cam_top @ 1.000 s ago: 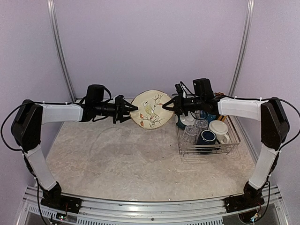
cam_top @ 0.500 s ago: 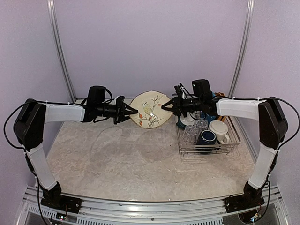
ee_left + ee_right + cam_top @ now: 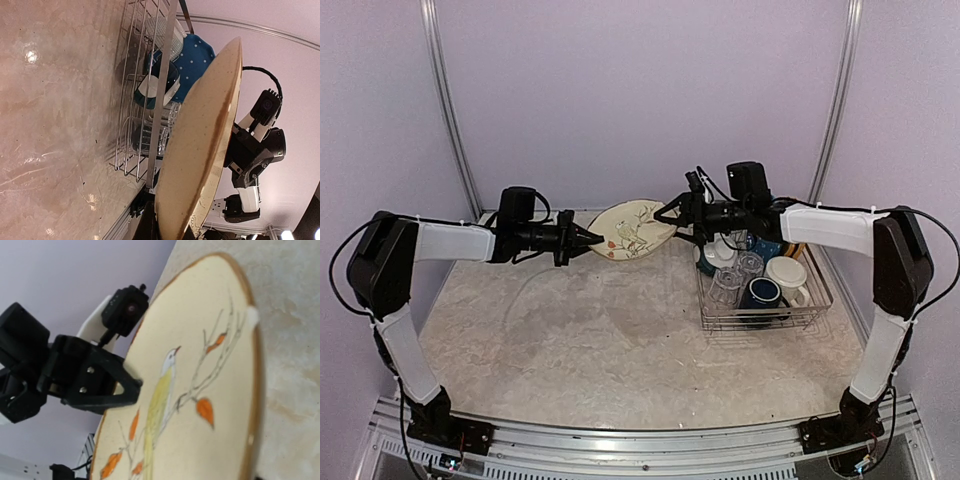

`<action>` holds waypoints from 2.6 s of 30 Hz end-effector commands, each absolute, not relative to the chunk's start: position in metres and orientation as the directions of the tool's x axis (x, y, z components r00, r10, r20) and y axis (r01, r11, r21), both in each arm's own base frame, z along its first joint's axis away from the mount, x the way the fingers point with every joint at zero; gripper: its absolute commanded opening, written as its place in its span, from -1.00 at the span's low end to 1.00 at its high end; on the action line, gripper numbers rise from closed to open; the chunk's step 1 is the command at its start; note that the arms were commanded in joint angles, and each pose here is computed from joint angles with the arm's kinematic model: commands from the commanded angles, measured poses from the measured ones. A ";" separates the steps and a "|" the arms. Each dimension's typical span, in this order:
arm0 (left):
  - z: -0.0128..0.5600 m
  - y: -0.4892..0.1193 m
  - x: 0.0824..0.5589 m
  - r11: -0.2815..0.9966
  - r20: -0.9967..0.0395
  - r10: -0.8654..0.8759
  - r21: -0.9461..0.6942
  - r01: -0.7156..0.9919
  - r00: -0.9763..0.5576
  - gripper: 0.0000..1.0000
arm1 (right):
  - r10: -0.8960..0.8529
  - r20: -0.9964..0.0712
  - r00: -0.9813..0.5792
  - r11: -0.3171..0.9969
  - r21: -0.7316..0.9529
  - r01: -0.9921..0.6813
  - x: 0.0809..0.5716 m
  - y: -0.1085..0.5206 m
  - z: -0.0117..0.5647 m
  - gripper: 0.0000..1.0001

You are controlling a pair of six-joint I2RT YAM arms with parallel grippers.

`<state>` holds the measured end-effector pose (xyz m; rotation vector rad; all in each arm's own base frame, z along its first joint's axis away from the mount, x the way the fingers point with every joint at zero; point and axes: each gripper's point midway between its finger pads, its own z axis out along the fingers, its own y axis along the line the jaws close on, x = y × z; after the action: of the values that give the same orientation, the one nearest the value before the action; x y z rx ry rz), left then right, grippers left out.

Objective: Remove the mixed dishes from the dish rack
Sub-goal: Pass from the right arm to the left, then place the plate at the corner of the board.

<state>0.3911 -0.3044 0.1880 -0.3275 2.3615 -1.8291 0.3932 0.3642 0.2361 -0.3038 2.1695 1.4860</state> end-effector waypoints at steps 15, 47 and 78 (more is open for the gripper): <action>0.203 -0.217 0.401 0.321 -0.110 -0.407 -0.947 -0.029 -0.907 -1.00 | 0.018 -0.647 -0.763 0.723 0.535 -0.437 0.418 0.318 0.229 1.00; 0.108 -0.030 0.495 0.328 -0.106 -0.836 -0.883 -0.336 -0.538 -1.00 | -0.125 -0.796 -0.592 0.943 0.090 -0.320 0.411 0.222 0.268 1.00; 0.053 -0.019 0.486 0.391 -0.081 -0.823 -0.799 -0.457 -0.562 0.34 | -0.057 -0.775 -0.630 0.996 -0.002 -0.087 0.412 0.156 0.253 0.98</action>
<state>0.4970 -0.0222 0.0449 -1.1182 2.1762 -1.0696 0.4129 0.1855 0.2588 -0.1958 2.2214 0.1446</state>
